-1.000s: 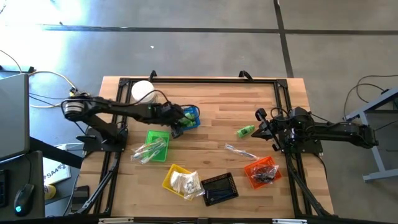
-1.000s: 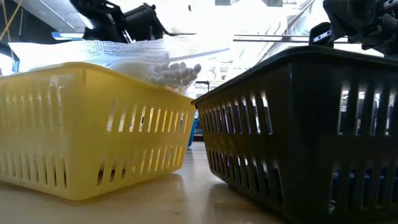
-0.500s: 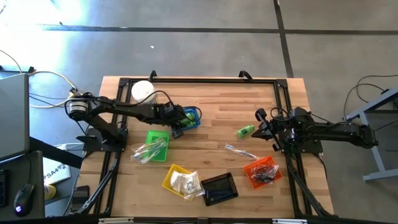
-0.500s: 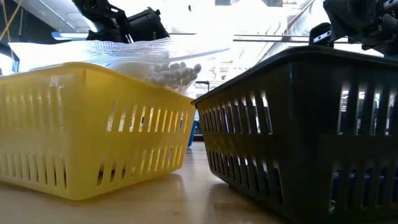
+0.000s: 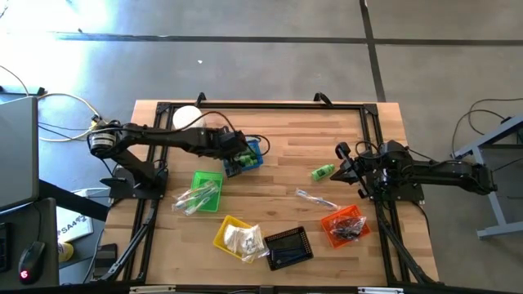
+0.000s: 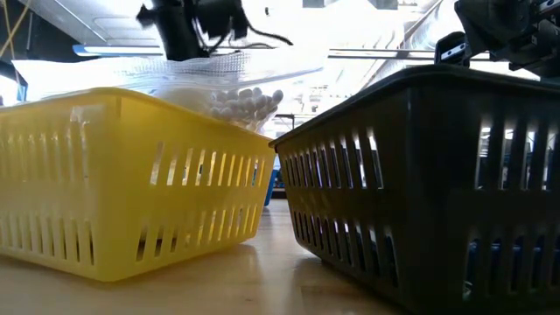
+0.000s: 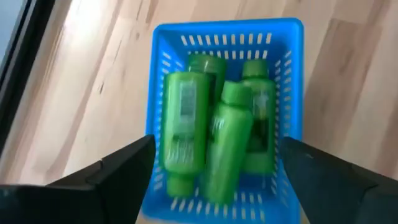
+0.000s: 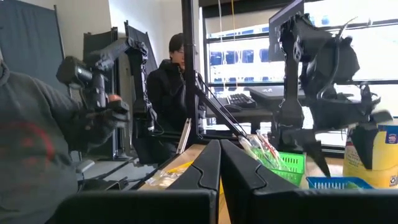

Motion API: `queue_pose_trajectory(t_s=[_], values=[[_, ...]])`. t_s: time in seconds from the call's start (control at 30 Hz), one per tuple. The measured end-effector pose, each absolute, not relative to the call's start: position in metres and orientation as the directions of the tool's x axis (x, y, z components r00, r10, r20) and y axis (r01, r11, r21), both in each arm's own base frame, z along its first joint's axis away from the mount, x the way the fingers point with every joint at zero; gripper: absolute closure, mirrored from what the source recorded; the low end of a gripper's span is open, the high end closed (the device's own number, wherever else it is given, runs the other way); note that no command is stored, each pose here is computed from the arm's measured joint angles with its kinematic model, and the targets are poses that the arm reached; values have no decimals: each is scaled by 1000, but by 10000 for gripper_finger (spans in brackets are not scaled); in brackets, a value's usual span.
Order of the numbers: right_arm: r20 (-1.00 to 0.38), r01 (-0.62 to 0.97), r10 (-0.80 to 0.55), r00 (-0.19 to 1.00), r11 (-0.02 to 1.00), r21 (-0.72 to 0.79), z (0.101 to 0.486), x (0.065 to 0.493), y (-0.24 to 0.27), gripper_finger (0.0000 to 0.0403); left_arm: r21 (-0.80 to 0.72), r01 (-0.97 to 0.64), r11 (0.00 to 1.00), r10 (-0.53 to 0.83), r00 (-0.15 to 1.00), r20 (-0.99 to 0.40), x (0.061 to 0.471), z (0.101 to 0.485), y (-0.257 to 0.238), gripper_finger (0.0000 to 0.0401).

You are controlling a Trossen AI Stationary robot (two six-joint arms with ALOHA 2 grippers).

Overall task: Pick & Place Travel size toiletries
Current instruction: Put the blue toothbrush into the green bin

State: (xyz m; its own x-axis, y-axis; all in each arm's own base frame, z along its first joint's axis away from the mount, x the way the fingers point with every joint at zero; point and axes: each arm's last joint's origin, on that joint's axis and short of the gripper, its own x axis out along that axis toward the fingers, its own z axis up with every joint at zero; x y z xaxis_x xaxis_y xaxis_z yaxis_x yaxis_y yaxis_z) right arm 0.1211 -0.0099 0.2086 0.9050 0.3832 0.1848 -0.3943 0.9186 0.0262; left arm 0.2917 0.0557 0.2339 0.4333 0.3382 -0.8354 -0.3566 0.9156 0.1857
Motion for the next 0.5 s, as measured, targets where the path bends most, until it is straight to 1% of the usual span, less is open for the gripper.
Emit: queue_pose_trajectory(t_s=[0.1, 0.13, 0.23, 0.33, 0.4, 0.5], values=[[181, -396, 384, 905, 918, 31, 208, 121, -10, 400, 169, -359, 918, 318, 410, -855, 290, 259, 50, 63], [177, -396, 384, 906, 918, 34, 208, 121, -10, 400, 165, -355, 920, 316, 423, -850, 287, 271, 46, 63], [164, -394, 383, 909, 918, 41, 206, 122, -10, 400, 183, -338, 923, 345, 522, -780, 272, 307, 29, 78], [163, -394, 383, 909, 918, 41, 206, 122, -10, 400, 196, -350, 916, 383, 619, -686, 240, 341, 15, 118], [160, -393, 381, 910, 919, 44, 206, 122, -10, 400, 181, -386, 904, 411, 674, -614, 208, 358, 8, 156], [152, -390, 380, 912, 919, 47, 205, 122, -10, 400, 134, -452, 882, 454, 735, -503, 165, 366, 3, 220]])
